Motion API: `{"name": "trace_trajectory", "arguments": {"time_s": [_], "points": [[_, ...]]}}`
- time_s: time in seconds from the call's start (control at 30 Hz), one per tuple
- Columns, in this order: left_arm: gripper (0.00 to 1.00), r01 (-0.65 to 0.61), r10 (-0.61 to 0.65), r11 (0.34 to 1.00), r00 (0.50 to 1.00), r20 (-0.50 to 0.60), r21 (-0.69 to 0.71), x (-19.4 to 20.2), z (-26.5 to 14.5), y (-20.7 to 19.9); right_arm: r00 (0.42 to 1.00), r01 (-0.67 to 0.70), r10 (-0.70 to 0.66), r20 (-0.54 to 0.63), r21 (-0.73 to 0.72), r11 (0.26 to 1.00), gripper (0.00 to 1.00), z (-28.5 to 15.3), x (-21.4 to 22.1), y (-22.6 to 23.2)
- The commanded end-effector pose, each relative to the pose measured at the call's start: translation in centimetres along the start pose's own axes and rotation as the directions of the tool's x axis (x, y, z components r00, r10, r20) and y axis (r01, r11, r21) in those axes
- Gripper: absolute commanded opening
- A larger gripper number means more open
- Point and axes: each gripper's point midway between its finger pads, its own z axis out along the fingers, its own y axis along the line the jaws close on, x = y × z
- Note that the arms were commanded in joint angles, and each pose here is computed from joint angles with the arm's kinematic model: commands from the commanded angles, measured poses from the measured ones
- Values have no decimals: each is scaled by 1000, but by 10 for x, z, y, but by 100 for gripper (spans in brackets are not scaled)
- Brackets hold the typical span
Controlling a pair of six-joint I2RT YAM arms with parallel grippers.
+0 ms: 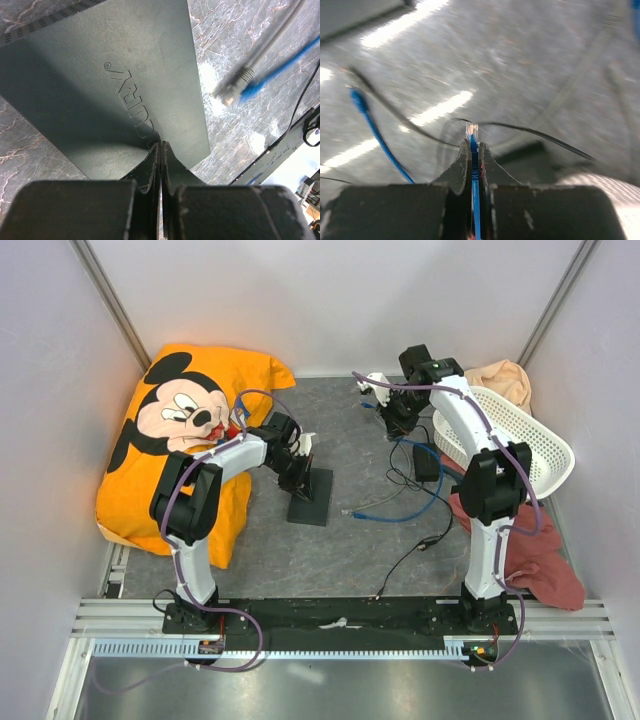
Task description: Pull the plug from the switch port
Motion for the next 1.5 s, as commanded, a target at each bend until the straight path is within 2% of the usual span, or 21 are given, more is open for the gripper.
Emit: {"name": "trace_trajectory", "arguments": {"time_s": [0.0, 0.1, 0.23, 0.43, 0.63, 0.67, 0.73, 0.77, 0.87, 0.93, 1.0, 1.1, 1.17, 1.23, 1.33, 1.37, 1.4, 1.47], "points": [[2, -43, 42, 987, 999, -13, -158, -1, 18, 43, 984, 141, -120, -133, 164, 976, 0, -22, 9, -37], [2, -40, 39, 987, 999, -9, -155, -3, 18, 43, 981, 136, -97, -168, 242, 961, 1, -21, 7, -60], [2, -51, 52, 984, 999, 0, -169, -6, 15, 44, 992, 99, -63, -113, 348, 932, 0, -22, -15, -85], [2, -71, 73, 979, 997, 6, -190, -4, 8, 46, 995, 56, -8, -103, 474, 879, 1, -7, -22, -112], [2, -77, 80, 979, 997, 6, -188, -6, 9, 45, 996, 4, 46, -79, 538, 843, 11, -1, -25, -122], [2, -76, 78, 980, 997, 3, -185, -5, 10, 45, 996, -2, 52, -76, 539, 842, 17, 1, -26, -122], [2, -72, 74, 980, 997, 1, -184, -5, 11, 46, 996, -7, 56, -75, 535, 845, 21, 4, -26, -121], [2, -72, 73, 981, 997, -1, -182, -5, 12, 45, 996, -23, 67, -63, 536, 844, 35, 5, -27, -120], [2, -74, 77, 982, 997, 9, -176, -9, 9, 42, 997, -73, 82, 7, 525, 848, 67, -3, -40, -115], [2, -83, 88, 982, 996, 27, -169, -17, 4, 37, 990, -133, 99, 96, 480, 867, 75, -6, -55, -104], [2, -100, 109, 983, 993, 50, -157, -25, -3, 30, 978, -176, 102, 179, 467, 867, 98, -21, -72, -98], [2, -146, 159, 982, 982, 105, -117, -46, -27, 8, 957, -217, 108, 268, 416, 883, 98, -36, -93, -83], [2, -198, 212, 976, 960, 184, -94, -67, -55, -14, 944, -230, 100, 314, 411, 882, 98, -52, -105, -76], [2, -299, 317, 948, 916, 246, -111, -88, -79, -28, 919, -291, 120, 377, 438, 850, 98, -69, -114, -80], [23, -402, 432, 902, 839, 331, -156, -111, -119, -50, 883, -385, 146, 447, 510, 769, 98, -91, -118, -91], [37, -424, 457, 889, 818, 349, -171, -116, -128, -54, 869, -427, 169, 466, 532, 731, 98, -96, -115, -96], [44, -457, 502, 865, 774, 387, -206, -126, -147, -64, 854, -459, 177, 489, 549, 699, 98, -98, -113, -101], [57, -480, 537, 843, 734, 415, -242, -134, -165, -72, 819, -516, 182, 544, 559, 649, 98, -111, -117, -104]]}}
